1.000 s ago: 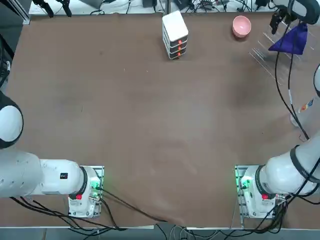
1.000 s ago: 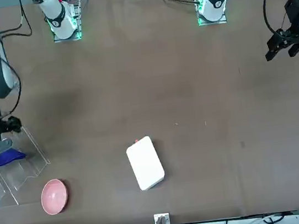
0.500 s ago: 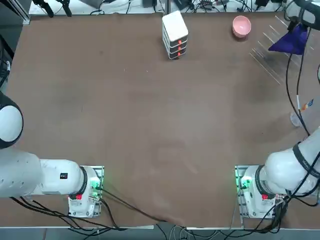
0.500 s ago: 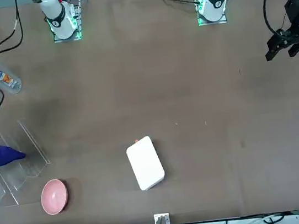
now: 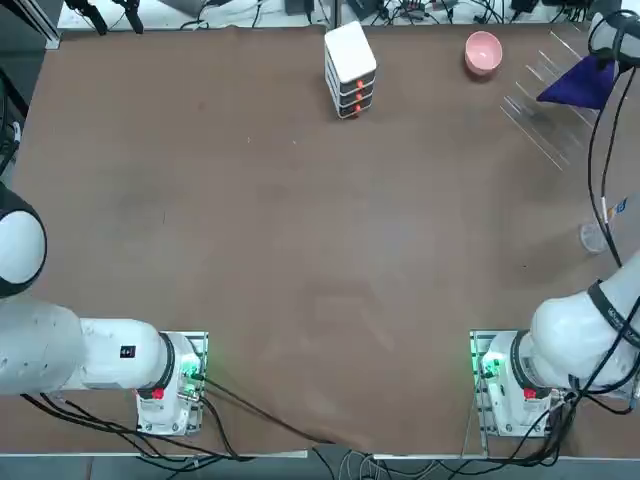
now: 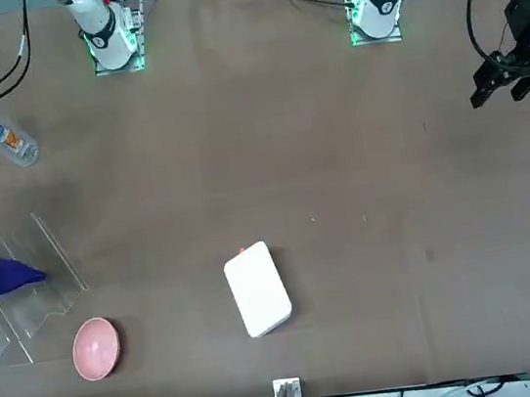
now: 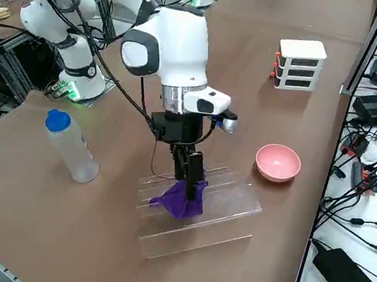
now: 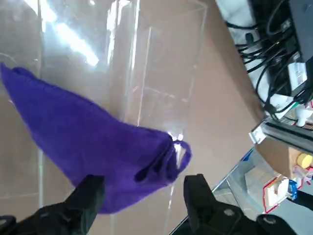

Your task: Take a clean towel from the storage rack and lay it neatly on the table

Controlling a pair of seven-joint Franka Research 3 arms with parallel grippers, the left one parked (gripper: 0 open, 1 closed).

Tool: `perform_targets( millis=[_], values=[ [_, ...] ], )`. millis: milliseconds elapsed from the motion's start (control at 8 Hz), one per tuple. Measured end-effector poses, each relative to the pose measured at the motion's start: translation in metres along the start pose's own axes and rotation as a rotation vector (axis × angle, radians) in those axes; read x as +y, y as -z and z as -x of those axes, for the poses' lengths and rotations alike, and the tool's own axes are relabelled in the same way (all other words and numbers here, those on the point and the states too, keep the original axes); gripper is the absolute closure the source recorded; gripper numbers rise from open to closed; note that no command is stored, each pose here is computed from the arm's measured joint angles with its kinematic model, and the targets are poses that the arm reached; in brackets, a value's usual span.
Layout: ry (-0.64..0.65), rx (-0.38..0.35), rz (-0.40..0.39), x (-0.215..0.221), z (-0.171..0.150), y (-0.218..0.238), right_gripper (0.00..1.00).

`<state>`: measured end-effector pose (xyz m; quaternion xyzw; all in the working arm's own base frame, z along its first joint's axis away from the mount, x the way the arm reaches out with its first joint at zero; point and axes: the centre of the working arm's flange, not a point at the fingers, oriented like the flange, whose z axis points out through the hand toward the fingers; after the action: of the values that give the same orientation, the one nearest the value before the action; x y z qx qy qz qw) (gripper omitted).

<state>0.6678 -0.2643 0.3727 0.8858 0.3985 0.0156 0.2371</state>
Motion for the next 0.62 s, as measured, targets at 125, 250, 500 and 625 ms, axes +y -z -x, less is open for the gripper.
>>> perform_targets(
  millis=[125, 250, 500, 625],
  values=[
    [0.003, 0.008, 0.014, 0.006, -0.005, 0.003, 0.02],
    [0.004, 0.009, 0.019, 0.009, -0.007, 0.001, 0.02],
    [0.003, 0.004, 0.009, 0.008, -0.007, -0.012, 0.02],
    [0.000, 0.004, 0.009, 0.008, -0.004, -0.017, 0.03]
  ],
)
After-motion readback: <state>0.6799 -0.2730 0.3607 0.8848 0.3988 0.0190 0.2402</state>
